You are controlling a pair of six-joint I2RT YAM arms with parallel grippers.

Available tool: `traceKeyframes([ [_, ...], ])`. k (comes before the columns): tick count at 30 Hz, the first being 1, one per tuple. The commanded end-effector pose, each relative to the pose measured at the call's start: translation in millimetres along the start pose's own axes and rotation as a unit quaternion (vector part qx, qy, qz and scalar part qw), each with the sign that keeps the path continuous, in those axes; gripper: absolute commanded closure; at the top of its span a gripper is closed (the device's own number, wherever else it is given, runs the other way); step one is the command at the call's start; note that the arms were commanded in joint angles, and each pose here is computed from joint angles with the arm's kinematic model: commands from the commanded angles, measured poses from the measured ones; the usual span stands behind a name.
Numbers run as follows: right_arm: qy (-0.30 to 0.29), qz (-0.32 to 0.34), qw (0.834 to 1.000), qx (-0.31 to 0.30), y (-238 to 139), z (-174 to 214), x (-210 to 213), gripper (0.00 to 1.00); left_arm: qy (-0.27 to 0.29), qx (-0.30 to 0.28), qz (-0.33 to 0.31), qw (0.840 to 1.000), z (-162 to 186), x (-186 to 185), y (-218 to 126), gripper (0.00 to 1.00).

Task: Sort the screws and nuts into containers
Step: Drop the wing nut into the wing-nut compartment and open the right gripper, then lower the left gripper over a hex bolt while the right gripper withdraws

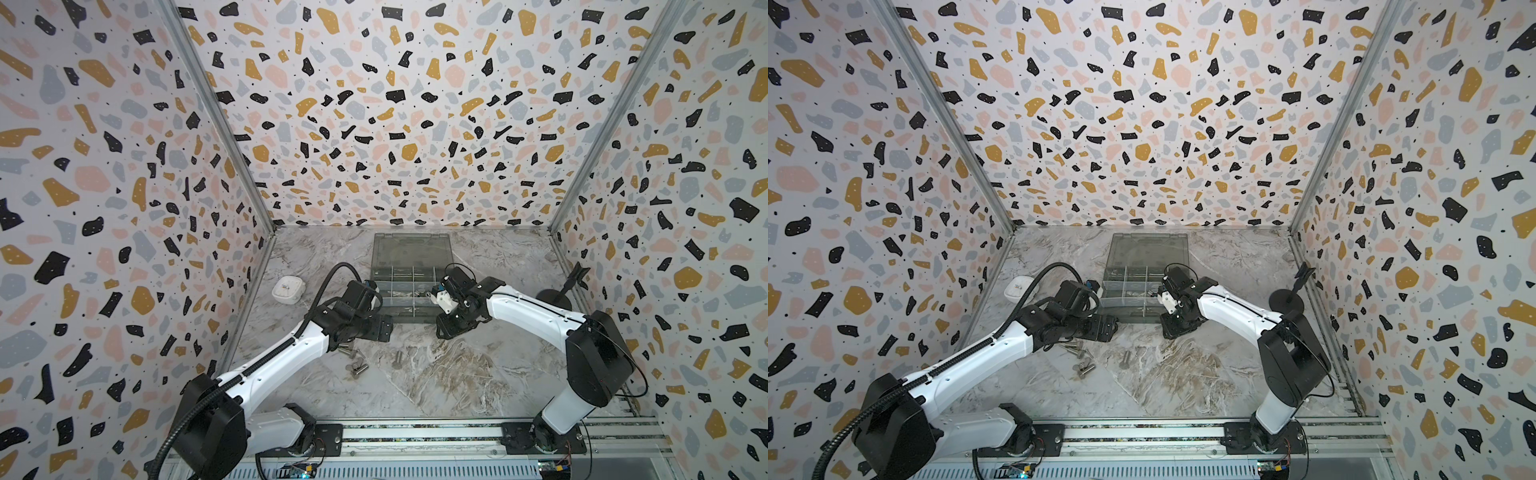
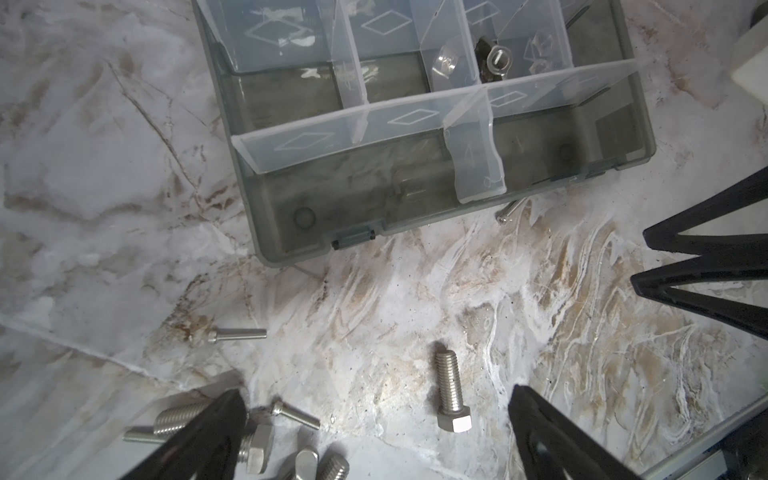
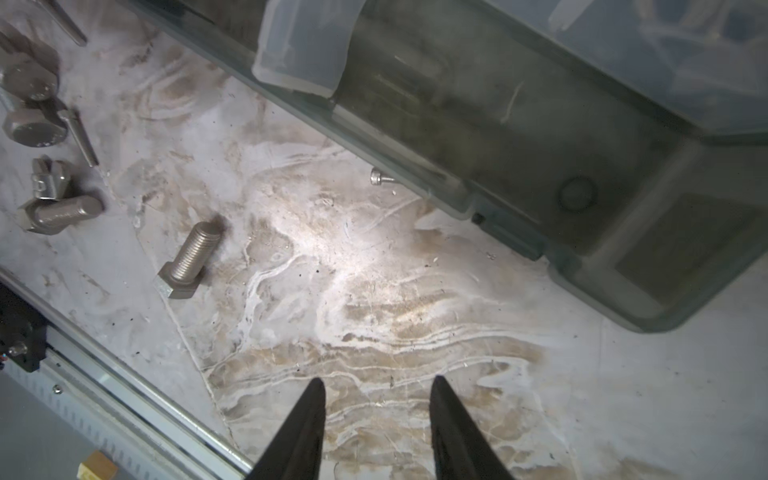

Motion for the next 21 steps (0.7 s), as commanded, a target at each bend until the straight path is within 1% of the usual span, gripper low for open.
traceKeyframes([
  [1, 0.005, -0.004, 1.0, -0.028, -3.2, -1.7, 2.5, 0.56, -0.011, -0.008, 0.0, 1.0, 2.0, 3.2, 0.8, 0.0],
  [7, 0.004, 0.005, 1.0, -0.023, 8.8, -5.4, -3.4, 0.56, -0.014, -0.016, 0.004, 1.0, -2.8, 0.7, 5.3, 0.0],
  [14, -0.002, 0.005, 1.0, -0.018, 5.3, -12.7, -3.7, 0.56, -0.006, -0.013, 0.001, 1.0, -11.5, -4.9, 14.8, 0.0],
  [21, -0.004, -0.027, 1.0, -0.011, -3.1, -24.0, 12.2, 0.55, -0.007, -0.029, -0.021, 0.999, -12.1, 5.1, -0.6, 0.0],
])
Point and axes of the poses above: each gripper's point midway between its finger pads, its own y axis out along the fingers, its own x axis along the line the jaws close on, z = x × y, the point moved 9 cm from there along -y, back along the fingers, and after that the axes turned 15 degrees about -y, right-handed, at the moved point
